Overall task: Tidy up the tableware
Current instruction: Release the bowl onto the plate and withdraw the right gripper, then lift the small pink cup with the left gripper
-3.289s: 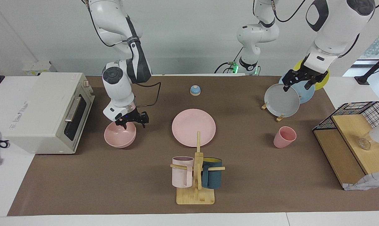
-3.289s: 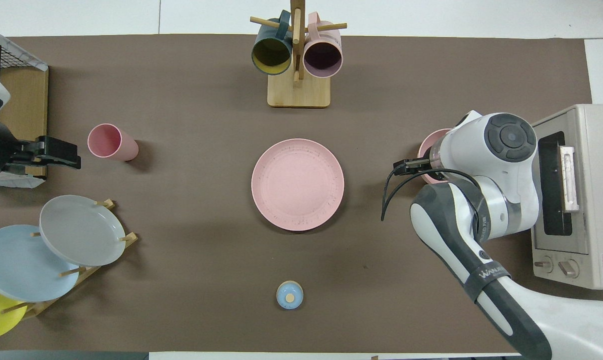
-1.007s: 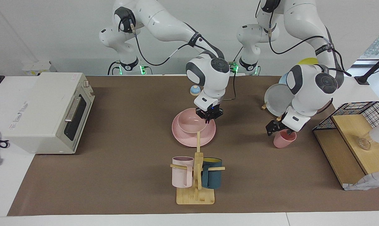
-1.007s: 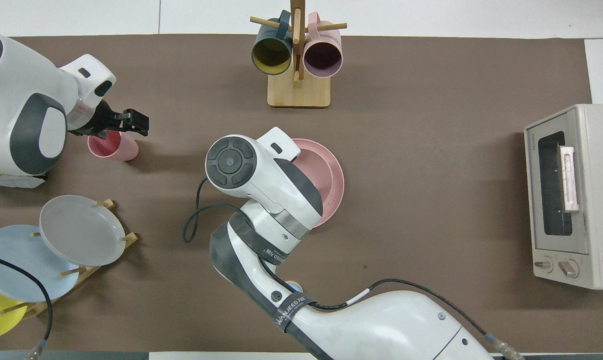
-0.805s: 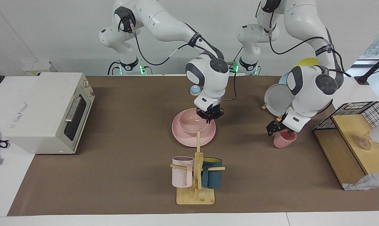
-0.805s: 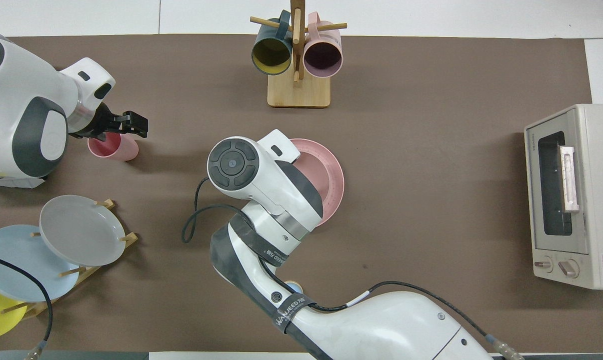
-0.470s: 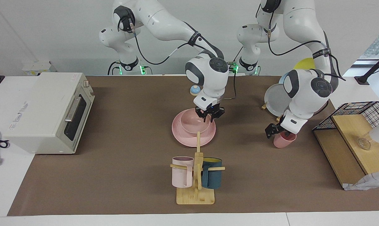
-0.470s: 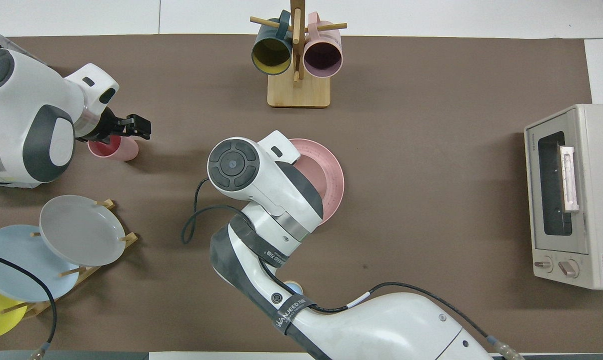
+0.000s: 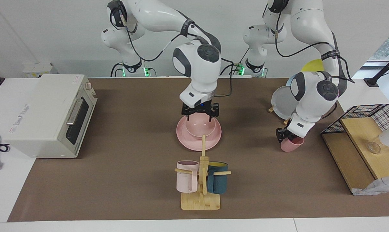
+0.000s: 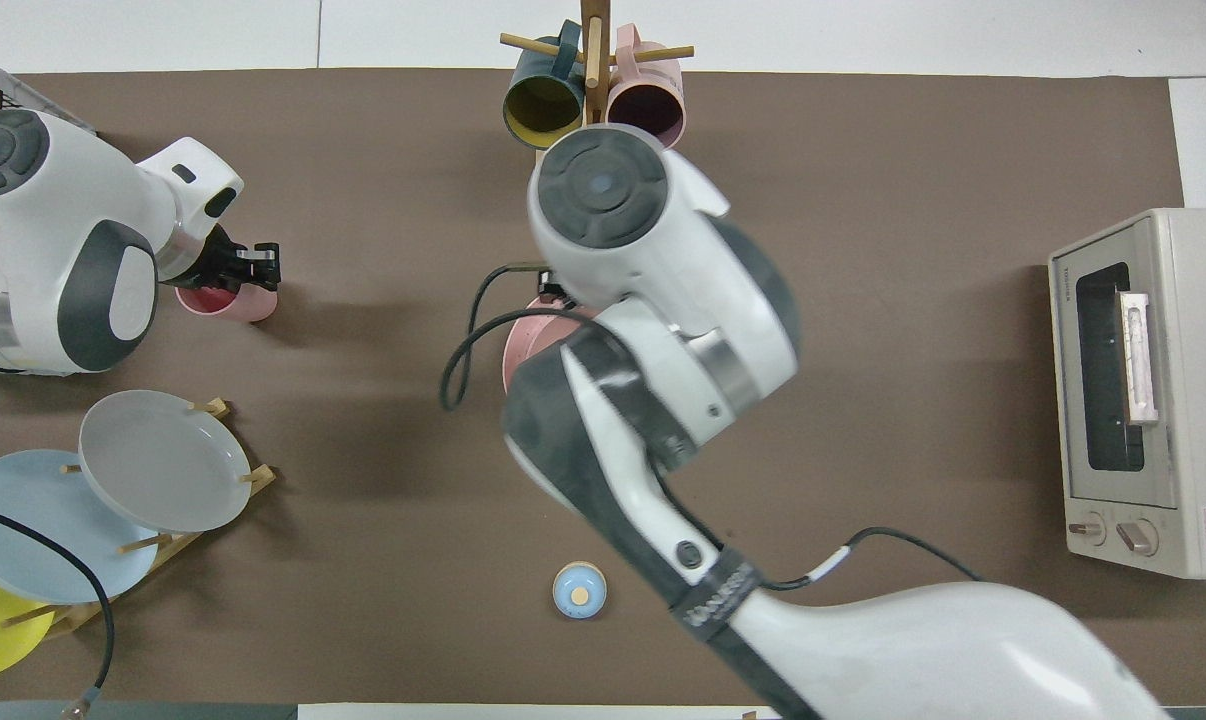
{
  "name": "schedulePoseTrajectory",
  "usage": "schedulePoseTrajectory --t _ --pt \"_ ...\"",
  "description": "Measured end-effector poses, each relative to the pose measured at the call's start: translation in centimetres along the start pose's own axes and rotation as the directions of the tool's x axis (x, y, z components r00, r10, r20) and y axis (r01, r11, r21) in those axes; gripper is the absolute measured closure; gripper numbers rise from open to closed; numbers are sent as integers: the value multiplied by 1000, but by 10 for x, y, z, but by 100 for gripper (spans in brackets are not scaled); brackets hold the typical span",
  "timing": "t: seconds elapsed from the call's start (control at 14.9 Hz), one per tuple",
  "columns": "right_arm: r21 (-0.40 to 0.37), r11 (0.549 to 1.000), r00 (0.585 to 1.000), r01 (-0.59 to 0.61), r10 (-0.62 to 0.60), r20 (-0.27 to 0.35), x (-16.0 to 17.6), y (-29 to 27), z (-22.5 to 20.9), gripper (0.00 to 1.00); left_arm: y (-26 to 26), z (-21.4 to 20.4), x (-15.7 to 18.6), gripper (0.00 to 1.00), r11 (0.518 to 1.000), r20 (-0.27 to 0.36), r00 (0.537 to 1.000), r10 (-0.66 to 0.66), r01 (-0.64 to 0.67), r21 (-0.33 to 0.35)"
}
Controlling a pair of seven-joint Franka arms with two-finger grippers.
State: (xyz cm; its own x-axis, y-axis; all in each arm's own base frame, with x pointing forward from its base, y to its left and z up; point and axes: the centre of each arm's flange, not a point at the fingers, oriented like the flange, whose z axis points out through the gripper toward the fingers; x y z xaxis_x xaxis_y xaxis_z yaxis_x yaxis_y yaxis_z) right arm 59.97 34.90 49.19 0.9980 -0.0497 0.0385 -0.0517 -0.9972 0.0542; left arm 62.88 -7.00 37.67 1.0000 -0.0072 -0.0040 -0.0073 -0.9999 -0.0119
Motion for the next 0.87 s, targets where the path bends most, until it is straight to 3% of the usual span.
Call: schedulePoseTrajectory --t 0.2,0.4,0.54,0.74,0.87 --pt "-13 997 997 70 -70 35 21 114 -59 0 -6 0 0 96 999 0 999 36 -36 5" --pt "-16 997 997 72 -71 39 13 199 -115 0 -11 -7 1 96 999 -5 999 40 -40 6" --pt "-20 998 996 57 -55 63 5 238 -130 0 -9 -34 5 96 999 16 999 42 -42 9" --pt "-19 1000 993 11 -9 119 6 294 -114 0 21 -107 6 96 999 44 999 -26 27 -17" --pt "-11 999 988 35 -33 148 4 316 -102 0 73 -145 -4 96 995 50 994 -92 93 -21"
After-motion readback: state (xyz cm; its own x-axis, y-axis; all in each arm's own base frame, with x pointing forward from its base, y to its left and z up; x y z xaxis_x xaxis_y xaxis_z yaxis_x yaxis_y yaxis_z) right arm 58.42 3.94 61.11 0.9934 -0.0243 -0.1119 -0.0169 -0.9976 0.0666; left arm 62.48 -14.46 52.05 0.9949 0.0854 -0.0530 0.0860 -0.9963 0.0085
